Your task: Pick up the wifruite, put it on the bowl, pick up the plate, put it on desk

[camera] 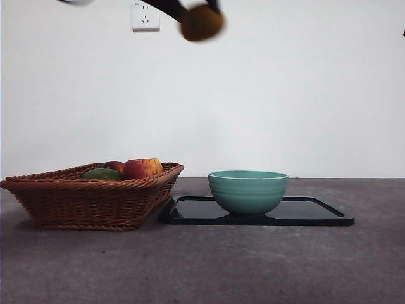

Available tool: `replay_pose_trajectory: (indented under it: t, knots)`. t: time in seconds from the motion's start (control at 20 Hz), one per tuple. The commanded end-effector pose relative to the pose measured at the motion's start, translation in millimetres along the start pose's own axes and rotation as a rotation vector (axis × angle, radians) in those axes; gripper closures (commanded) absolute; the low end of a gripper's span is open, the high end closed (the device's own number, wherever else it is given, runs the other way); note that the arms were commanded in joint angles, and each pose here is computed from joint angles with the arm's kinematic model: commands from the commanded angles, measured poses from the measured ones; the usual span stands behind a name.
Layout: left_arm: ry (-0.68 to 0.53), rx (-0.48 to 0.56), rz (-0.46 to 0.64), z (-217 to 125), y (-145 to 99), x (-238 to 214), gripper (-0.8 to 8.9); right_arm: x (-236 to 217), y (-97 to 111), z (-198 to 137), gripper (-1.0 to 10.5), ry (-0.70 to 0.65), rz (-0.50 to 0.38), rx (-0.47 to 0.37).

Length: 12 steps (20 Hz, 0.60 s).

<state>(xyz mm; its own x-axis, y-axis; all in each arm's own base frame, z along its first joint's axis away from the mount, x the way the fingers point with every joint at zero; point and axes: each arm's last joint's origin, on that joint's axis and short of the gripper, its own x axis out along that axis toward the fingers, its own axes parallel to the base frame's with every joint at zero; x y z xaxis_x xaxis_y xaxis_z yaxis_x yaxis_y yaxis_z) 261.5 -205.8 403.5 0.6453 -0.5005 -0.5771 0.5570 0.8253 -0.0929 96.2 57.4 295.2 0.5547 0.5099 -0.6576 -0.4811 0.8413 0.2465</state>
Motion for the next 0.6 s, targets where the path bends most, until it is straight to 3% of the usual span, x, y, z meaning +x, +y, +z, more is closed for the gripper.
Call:
replay_pose_trajectory:
  t: [0.05,0.3,0.6]
  knots:
    - [0.002,-0.092,0.079,0.7,13.8,-23.3,6.01,-0.4,1.2,2.2,7.5,-0.012,0.007,-0.007]
    - [0.053,-0.179,0.162,-32.5,38.7,-36.3,6.01,-0.4,1.1,2.3,7.5,-0.014,0.006,-0.007]
    - [0.120,-0.226,0.200,-99.5,53.7,14.4,6.01,-0.4,1.5,4.2,7.5,-0.033,0.009,-0.010]
